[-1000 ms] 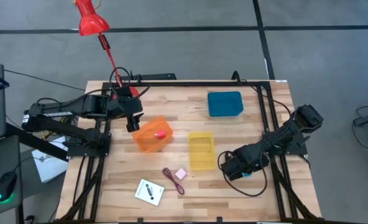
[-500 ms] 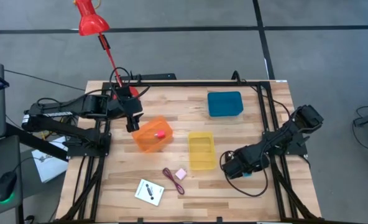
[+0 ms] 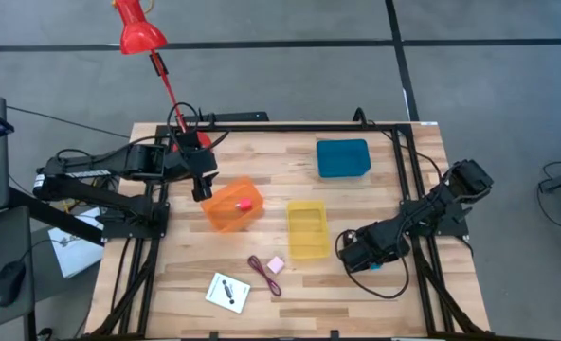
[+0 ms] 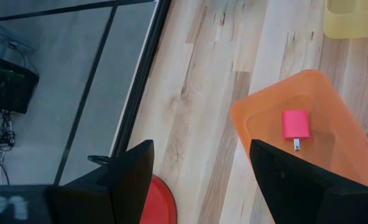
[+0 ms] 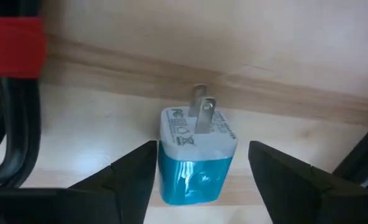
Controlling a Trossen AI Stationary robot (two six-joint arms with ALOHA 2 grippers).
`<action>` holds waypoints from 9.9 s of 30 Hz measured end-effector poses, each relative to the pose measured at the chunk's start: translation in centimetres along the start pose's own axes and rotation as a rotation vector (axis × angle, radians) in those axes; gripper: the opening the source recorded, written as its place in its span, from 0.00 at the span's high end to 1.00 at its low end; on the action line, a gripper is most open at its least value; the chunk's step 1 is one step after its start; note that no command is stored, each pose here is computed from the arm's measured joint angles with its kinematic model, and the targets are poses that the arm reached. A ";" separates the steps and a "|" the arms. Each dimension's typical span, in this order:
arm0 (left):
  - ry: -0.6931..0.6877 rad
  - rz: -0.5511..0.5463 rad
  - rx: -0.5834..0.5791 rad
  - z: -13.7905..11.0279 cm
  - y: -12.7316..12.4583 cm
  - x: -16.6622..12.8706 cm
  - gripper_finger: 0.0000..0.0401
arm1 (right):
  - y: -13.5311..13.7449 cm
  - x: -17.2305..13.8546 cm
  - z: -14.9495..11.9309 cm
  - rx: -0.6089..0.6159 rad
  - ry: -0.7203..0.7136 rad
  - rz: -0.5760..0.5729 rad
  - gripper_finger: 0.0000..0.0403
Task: Pick and place items into bin
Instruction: Put the blue charger adapter into the orange bin, then put the light pink charger adapter into the orange bin, then put the pink charger cable into the yellow bin
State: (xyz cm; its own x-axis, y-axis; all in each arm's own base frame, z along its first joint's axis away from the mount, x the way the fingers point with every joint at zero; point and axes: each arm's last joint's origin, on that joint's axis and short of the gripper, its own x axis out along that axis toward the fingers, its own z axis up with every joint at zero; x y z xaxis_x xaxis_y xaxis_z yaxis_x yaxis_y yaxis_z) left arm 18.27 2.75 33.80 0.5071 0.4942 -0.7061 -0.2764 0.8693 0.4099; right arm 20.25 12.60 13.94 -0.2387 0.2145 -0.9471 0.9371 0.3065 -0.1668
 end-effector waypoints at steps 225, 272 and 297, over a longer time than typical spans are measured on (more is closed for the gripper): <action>-0.112 -0.516 -0.280 0.6 -27.1 12.7 0.55 | -0.3 -34.2 1.0 -0.808 -0.940 0.305 0.66; 0.077 -0.221 -0.436 -8.2 -12.7 12.6 0.49 | -0.2 -34.3 1.0 -0.805 -0.945 0.306 0.66; 0.071 -0.223 -0.364 -0.6 -8.9 6.2 0.35 | 0.1 -33.9 1.1 -0.810 -0.937 0.292 0.66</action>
State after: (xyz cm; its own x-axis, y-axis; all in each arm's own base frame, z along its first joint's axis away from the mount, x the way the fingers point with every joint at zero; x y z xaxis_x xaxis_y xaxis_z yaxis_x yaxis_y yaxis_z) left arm 23.33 -1.89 25.43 0.5330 0.2819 -0.7978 -0.4426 0.8965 0.0211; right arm 28.69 4.32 45.72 0.5299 -0.2642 -0.8058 0.4226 0.9061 -0.0191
